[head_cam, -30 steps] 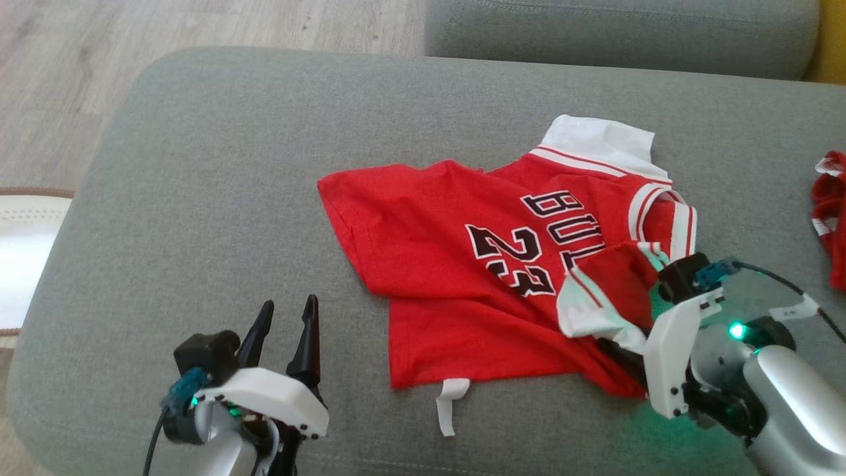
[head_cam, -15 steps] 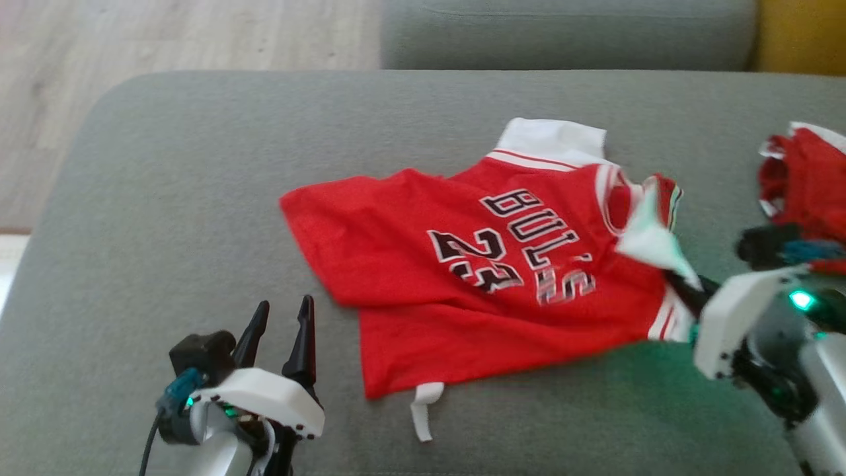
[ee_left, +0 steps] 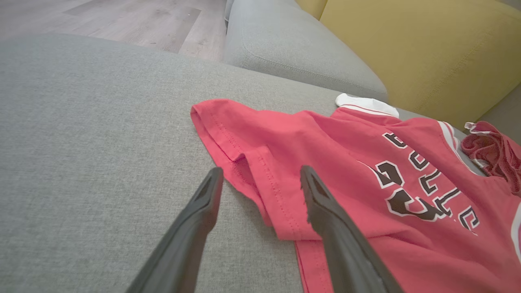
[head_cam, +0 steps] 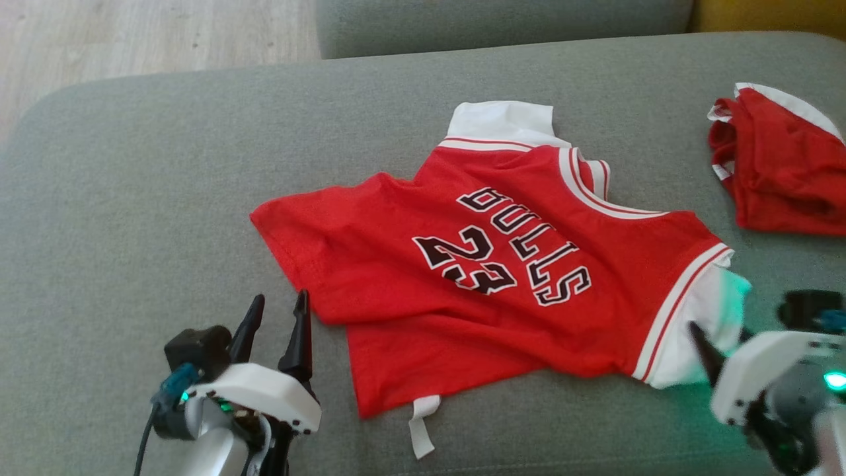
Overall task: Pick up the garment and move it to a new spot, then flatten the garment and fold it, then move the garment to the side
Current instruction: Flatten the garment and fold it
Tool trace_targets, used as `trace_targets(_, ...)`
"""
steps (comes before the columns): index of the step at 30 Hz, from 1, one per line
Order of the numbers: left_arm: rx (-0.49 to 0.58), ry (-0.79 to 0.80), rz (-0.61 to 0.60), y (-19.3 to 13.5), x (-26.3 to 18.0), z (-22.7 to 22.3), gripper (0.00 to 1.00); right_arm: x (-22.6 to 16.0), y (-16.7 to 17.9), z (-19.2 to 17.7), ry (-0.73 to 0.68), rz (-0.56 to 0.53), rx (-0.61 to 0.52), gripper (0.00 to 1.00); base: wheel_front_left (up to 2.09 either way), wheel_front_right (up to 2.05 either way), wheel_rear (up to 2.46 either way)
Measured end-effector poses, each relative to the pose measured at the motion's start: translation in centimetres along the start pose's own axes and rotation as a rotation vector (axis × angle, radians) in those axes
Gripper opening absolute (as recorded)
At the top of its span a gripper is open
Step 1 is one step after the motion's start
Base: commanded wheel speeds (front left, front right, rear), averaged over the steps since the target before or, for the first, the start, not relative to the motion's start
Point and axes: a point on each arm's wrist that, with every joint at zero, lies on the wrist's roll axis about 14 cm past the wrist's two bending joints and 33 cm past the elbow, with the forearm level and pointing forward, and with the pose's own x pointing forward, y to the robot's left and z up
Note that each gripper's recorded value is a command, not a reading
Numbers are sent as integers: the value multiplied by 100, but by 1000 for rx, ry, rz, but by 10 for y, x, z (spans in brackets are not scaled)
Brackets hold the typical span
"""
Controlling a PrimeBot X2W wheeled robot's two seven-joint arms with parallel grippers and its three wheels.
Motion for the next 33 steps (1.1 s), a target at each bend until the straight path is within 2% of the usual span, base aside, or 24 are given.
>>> trace_targets(6, 7, 3, -6, -1, 2, 0, 100, -20, -27, 7, -57, -120, 16, 100, 0, 0, 0)
trace_targets(12, 15, -5, -10, -1, 1, 3, 100, -43, -40, 44, -201, -197, 10, 100, 0, 0, 0)
trace_targets(16, 21, -11, -12, 0, 0, 5, 100, -49, -19, 74, -376, -143, -24, 100, 0, 0, 0)
trace_targets(22, 25, -19, -17, -2, 0, 9, 100, -39, -13, 61, -391, -127, -36, 100, 0, 0, 0)
trace_targets(26, 25, -32, -24, -3, 0, 13, 100, -44, -11, 75, -500, -126, -55, 100, 0, 0, 0)
trace_targets(33, 87, -30, -74, -5, 12, 26, 100, -55, 16, 116, -729, -34, -57, 100, 0, 0, 0)
